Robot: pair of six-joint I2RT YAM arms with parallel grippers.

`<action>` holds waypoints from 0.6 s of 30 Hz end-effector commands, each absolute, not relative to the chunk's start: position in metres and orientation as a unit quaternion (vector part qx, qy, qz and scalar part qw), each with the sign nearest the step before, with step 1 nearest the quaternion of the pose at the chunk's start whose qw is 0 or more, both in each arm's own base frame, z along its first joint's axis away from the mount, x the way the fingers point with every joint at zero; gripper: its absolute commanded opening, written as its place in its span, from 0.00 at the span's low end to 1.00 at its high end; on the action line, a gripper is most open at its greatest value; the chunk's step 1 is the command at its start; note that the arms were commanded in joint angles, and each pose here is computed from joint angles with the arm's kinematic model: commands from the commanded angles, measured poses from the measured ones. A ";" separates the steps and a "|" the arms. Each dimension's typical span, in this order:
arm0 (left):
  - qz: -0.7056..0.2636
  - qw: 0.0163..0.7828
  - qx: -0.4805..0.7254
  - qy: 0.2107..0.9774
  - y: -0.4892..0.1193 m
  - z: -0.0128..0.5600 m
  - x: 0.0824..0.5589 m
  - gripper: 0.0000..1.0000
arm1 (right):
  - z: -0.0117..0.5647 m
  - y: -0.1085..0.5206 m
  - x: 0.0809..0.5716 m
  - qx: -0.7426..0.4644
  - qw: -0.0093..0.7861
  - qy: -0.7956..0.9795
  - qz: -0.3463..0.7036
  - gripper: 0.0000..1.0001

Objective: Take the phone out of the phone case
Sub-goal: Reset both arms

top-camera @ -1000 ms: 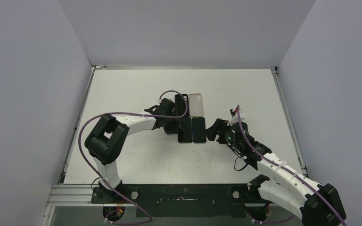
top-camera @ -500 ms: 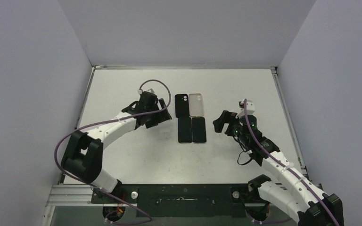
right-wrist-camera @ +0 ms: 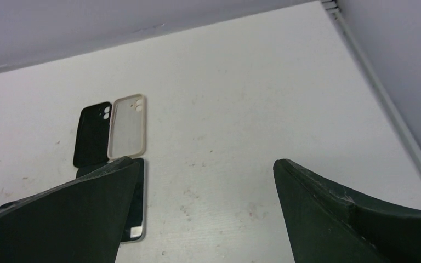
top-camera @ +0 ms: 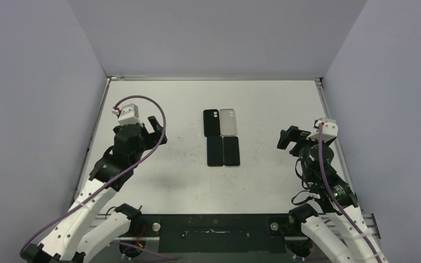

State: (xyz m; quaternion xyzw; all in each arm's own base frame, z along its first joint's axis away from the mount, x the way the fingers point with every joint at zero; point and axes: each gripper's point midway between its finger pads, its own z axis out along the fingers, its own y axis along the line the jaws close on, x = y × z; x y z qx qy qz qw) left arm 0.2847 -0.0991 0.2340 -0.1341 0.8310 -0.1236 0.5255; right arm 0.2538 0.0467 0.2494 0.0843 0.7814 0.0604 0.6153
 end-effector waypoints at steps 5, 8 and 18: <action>-0.002 0.621 -0.135 0.772 -0.021 0.257 0.242 0.97 | 0.296 -0.021 0.218 0.148 0.670 0.725 -0.058 1.00; 0.008 0.637 -0.147 0.757 -0.006 0.258 0.227 0.97 | 0.295 -0.033 0.210 0.169 0.677 0.712 -0.071 1.00; -0.003 0.672 -0.220 0.707 0.022 0.256 0.198 0.97 | 0.273 -0.033 0.205 0.158 0.679 0.714 -0.070 1.00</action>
